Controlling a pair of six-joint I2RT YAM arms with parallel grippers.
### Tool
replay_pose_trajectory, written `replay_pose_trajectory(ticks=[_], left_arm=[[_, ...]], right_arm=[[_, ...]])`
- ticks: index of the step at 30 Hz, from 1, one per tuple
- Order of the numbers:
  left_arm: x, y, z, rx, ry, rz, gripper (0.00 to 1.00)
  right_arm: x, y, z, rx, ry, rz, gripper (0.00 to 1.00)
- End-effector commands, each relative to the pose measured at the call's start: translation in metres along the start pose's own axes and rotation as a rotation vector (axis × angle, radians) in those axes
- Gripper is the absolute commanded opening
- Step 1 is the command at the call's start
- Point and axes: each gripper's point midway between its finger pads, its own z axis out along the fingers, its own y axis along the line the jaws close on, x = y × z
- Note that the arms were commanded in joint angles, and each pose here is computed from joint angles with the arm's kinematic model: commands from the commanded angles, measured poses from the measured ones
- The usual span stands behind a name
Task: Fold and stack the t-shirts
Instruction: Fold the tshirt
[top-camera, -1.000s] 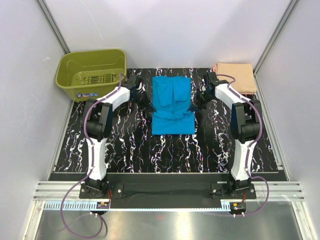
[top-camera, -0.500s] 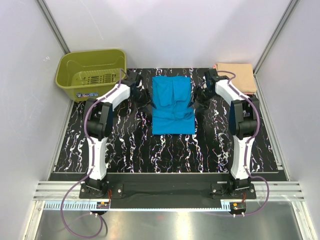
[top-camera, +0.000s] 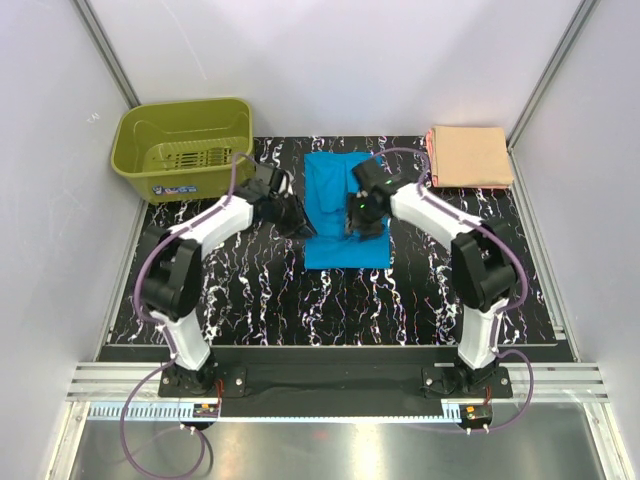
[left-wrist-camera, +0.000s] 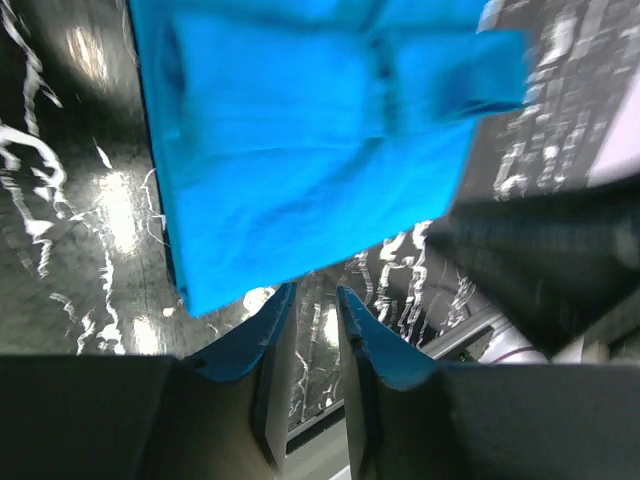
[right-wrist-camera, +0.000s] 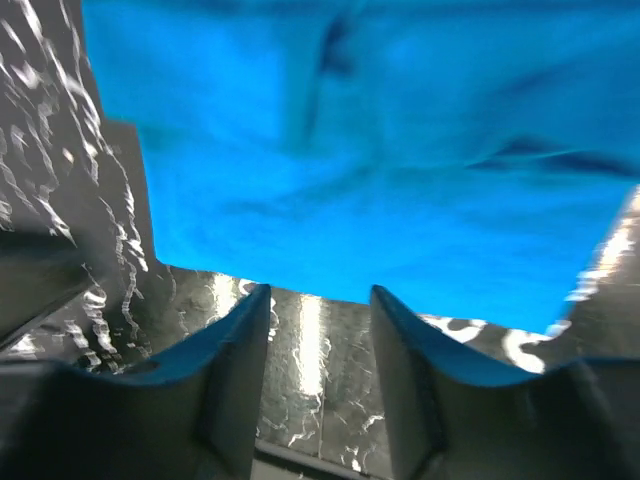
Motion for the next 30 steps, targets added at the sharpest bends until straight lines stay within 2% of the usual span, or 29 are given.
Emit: replay_pose_trajectory(ticks=[1, 2, 6, 18, 30], left_arm=[[-0.001, -0.002, 0.02, 0.065, 0.03, -0.041, 0.26], [-0.003, -0.004, 0.023, 0.066, 0.029, -0.037, 0.26], [0.0, 0.006, 0.04, 0.05, 0.062, -0.062, 0.25], [0.031, 0.037, 0.064, -0.074, 0.144, -0.067, 0.24], [0.047, 0.054, 0.073, -0.146, 0.196, -0.048, 0.24]], right_arm=[[-0.009, 0.002, 0.019, 0.087, -0.122, 0.005, 0.47], [-0.004, -0.001, 0.028, 0.108, -0.112, -0.003, 0.42], [0.001, -0.011, 0.047, 0.14, -0.114, -0.01, 0.36], [-0.01, -0.023, 0.067, 0.237, -0.125, -0.054, 0.4], [-0.046, -0.015, 0.074, 0.284, -0.189, -0.087, 0.42]])
